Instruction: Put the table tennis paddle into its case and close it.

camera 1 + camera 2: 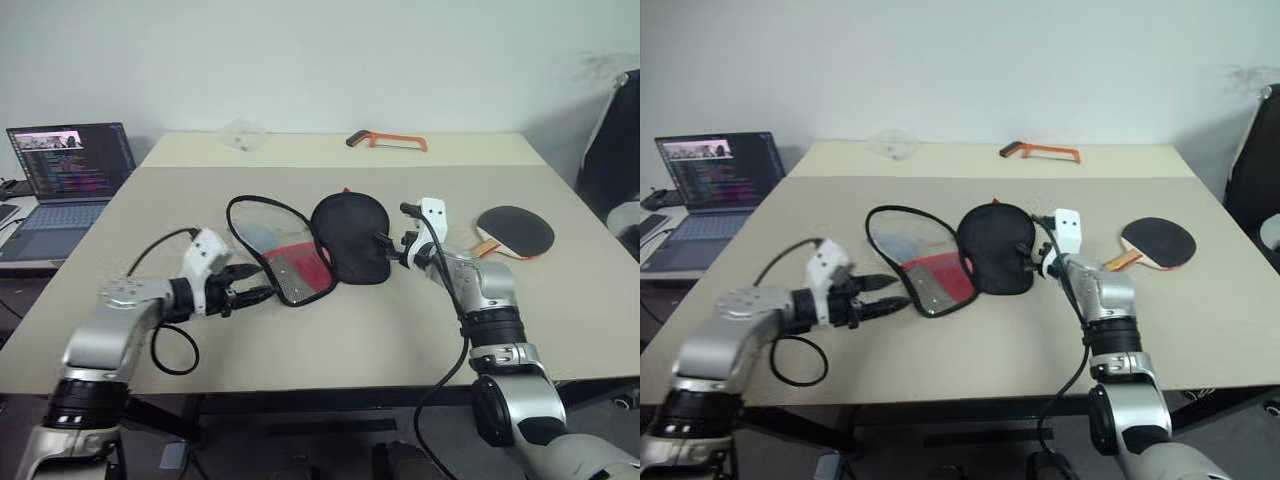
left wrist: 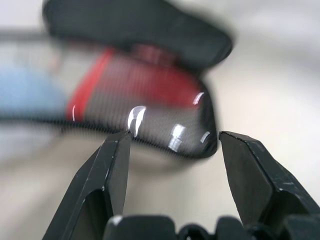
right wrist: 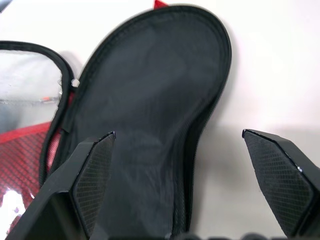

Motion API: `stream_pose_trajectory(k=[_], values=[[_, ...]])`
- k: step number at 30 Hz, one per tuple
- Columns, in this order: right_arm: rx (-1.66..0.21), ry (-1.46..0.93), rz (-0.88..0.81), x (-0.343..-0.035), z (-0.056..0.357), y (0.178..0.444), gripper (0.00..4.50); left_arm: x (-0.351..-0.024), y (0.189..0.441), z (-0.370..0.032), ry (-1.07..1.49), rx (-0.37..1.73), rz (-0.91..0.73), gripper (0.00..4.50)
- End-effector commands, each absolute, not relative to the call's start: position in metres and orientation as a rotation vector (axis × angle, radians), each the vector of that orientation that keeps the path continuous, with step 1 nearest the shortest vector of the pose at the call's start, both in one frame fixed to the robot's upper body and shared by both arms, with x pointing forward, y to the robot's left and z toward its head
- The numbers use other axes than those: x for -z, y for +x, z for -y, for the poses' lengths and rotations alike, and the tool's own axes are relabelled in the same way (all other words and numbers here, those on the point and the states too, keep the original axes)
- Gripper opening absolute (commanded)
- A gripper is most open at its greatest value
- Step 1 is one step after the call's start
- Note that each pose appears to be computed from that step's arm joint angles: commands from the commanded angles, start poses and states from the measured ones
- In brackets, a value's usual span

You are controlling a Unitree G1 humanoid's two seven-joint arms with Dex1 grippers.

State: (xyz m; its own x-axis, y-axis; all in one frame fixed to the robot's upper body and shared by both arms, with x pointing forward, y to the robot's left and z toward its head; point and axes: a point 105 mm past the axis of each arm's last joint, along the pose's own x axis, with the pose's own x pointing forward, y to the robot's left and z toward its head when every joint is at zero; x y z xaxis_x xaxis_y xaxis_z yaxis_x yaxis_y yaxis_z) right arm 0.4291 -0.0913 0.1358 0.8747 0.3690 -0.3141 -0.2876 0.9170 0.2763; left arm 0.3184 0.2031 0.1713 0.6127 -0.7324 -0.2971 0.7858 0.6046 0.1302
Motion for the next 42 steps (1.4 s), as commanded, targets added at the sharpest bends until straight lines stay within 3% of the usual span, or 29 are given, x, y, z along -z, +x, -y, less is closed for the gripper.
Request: stream_pose_trajectory(k=[1, 7, 12, 16, 26, 32, 35, 42], values=[[-0.323, 0.210, -0.351, -0.139, 0.091, 0.433, 4.50, -0.213, 0.301, -0.207, 0.266, 0.938, -0.120, 3.02], [-0.344, 0.213, -0.393, -0.127, 0.083, 0.434, 4.50, -0.223, 0.297, -0.222, 0.322, 0.912, -0.147, 3.02], [-0.450, 0.232, -0.370, -0.134, 0.053, 0.431, 4.50, -0.220, 0.297, -0.221, 0.312, 0.895, -0.149, 3.02], [-0.469, 0.231, -0.368, -0.134, 0.043, 0.431, 3.59, -0.219, 0.298, -0.218, 0.305, 0.884, -0.143, 3.08], [-0.456, 0.222, -0.367, -0.130, 0.044, 0.436, 0.02, -0.218, 0.300, -0.219, 0.307, 0.862, -0.138, 3.08], [-0.315, 0.220, -0.319, -0.138, 0.070, 0.454, 0.02, -0.218, 0.301, -0.218, 0.306, 0.862, -0.137, 3.08], [-0.180, 0.212, -0.289, -0.145, 0.102, 0.467, 0.02, -0.218, 0.302, -0.218, 0.307, 0.864, -0.134, 3.08], [-0.038, 0.193, -0.300, -0.141, 0.143, 0.475, 0.02, -0.216, 0.303, -0.216, 0.307, 0.871, -0.137, 3.08]])
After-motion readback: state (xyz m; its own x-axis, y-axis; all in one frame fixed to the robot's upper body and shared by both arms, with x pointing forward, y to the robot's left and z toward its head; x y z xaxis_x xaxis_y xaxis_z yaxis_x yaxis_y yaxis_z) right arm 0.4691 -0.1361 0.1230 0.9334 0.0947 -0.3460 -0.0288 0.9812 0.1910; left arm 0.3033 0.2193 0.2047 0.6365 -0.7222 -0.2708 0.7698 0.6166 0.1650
